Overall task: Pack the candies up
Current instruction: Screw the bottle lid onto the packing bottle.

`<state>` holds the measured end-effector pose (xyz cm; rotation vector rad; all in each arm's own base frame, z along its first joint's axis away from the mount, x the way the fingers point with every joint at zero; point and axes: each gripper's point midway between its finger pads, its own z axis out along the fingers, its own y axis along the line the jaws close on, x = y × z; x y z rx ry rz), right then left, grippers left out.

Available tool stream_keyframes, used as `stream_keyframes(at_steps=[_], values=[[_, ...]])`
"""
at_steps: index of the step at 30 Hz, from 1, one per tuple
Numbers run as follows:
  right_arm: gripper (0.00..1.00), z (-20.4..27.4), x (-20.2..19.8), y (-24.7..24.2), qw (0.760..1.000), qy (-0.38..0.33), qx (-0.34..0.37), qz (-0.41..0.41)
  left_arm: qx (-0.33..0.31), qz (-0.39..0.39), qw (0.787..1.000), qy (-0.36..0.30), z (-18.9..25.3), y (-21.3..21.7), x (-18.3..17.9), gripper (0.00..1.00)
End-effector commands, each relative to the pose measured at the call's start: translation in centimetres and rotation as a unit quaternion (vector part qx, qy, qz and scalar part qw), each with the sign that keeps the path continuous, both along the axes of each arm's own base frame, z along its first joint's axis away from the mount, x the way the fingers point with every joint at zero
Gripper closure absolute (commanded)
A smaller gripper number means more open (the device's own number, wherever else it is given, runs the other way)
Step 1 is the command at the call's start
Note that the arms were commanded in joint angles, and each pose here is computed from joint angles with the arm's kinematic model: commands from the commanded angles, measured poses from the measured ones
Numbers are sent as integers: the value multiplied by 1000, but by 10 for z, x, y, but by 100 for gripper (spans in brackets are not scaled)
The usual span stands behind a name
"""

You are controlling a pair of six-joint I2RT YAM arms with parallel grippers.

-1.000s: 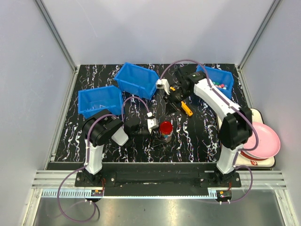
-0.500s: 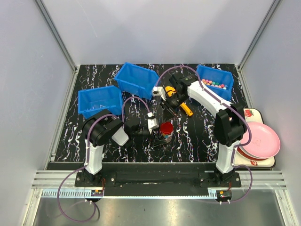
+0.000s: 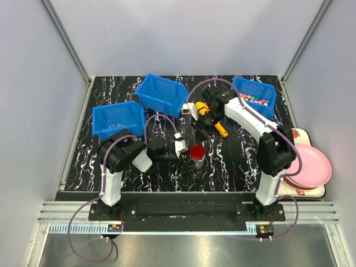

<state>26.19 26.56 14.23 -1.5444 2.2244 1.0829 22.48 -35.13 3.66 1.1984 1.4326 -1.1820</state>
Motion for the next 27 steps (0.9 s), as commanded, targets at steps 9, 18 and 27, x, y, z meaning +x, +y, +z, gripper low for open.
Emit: stream_keyframes(at_steps=[9, 18, 27], values=[[80, 8, -21, -32, 999, -11, -38, -14, -73, 16, 993, -91, 53, -10, 24, 100], [80, 26, -38, -45, 999, -27, -41, -15, -73, 16, 993, -91, 54, -10, 23, 100], [80, 45, -9, -18, 999, -48, 4, -25, -73, 14, 993, -89, 53, -10, 23, 100]])
